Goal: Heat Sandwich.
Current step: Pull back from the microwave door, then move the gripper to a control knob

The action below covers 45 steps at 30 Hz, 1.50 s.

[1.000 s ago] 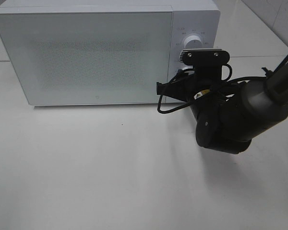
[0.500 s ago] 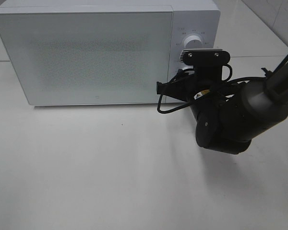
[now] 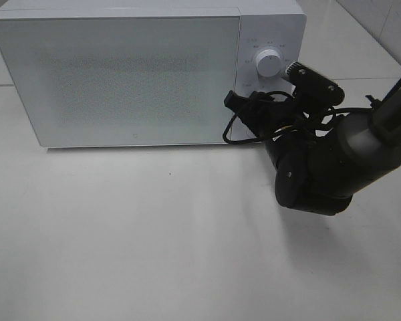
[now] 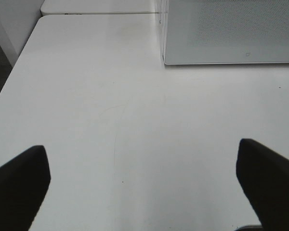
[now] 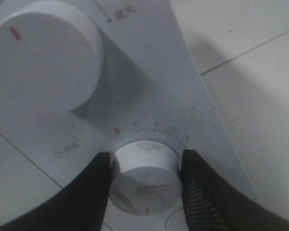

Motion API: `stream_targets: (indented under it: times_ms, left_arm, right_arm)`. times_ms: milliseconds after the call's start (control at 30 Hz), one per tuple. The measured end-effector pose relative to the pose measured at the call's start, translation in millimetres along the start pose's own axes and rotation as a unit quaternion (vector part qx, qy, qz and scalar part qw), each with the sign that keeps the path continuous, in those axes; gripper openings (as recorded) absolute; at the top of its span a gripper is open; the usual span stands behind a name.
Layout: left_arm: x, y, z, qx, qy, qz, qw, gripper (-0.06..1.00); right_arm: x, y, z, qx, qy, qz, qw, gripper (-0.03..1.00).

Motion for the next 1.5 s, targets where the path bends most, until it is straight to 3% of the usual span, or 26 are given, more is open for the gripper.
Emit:
stream_targets:
  times_ms: [133,167,433,567,600,633,733,767,800,900,933,967,1000,1067,1500]
  left_arm:
    - [0.0,0.0,0.0,0.000,0.000,0.000,1.000,0.99]
    - [0.0,0.0,0.0,0.000,0.000,0.000,1.000,0.99]
    - [0.0,0.0,0.0,0.000,0.000,0.000,1.000,0.99]
    - [0.0,0.0,0.0,0.000,0.000,0.000,1.000,0.99]
    - [0.0,0.0,0.0,0.000,0.000,0.000,1.000,0.99]
    - [0.0,0.0,0.0,0.000,0.000,0.000,1.000,0.99]
    - [0.0,0.0,0.0,0.000,0.000,0.000,1.000,0.99]
    - [0.0,0.0,0.0,0.000,0.000,0.000,1.000,0.99]
    - [0.0,0.0,0.0,0.000,0.000,0.000,1.000,0.99]
    - [0.0,0.0,0.0,0.000,0.000,0.000,1.000,0.99]
    - [0.0,0.0,0.0,0.000,0.000,0.000,1.000,0.99]
    - [0.0,0.0,0.0,0.000,0.000,0.000,1.000,0.99]
    - [0.0,0.0,0.0,0.000,0.000,0.000,1.000,0.99]
    - [0.0,0.0,0.0,0.000,0.000,0.000,1.000,0.99]
    - [0.0,0.0,0.0,0.000,0.000,0.000,1.000,0.99]
  right_arm:
    - [-0.1,-0.7,-0.2,-0.066,0.000,-0.001,0.998,0.43]
    - [0.0,-1.2,-0.1,-0.118,0.000,-0.001,0.993,0.43]
    - [-0.1,-2.0,0.2,-0.250,0.001,-0.004,0.968,0.43]
    - [0.0,-2.3,0.4,-0.343,0.002,-0.004,0.939,0.44]
    - [0.0,-2.3,0.4,-0.343,0.002,-0.004,0.939,0.44]
    - [0.0,-2.7,0.4,-0.378,0.002,-0.002,0.926,0.44]
    - [0.0,-2.7,0.4,-0.427,0.001,-0.001,0.904,0.44]
    - [0.0,-3.1,0.4,-0.457,0.001,0.000,0.890,0.44]
    - [0.0,-3.1,0.4,-0.457,0.001,0.000,0.890,0.44]
    - [-0.1,-3.6,0.7,-0.503,0.000,0.002,0.864,0.44]
    - [-0.1,-3.6,0.7,-0.503,0.000,0.002,0.864,0.44]
    - [-0.1,-3.8,0.9,-0.528,-0.001,0.002,0.849,0.44]
    - [-0.1,-3.8,0.9,-0.535,-0.001,0.002,0.845,0.44]
    - [-0.1,-3.8,0.9,-0.544,-0.001,0.002,0.839,0.44]
    - [-0.2,-4.0,1.3,-0.539,-0.002,0.002,0.842,0.44]
Point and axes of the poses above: a point on each arm's last joint axis where the gripper is mounted, x pointing back along that axis away from the gripper, y along the wrist's bending axis when the last joint is at zero, z = x × y, the point moved 1 cm from there along -x, pointing out along that axis toward the gripper, and after that the axes turned 13 degrees about x, right-handed, at the moved point
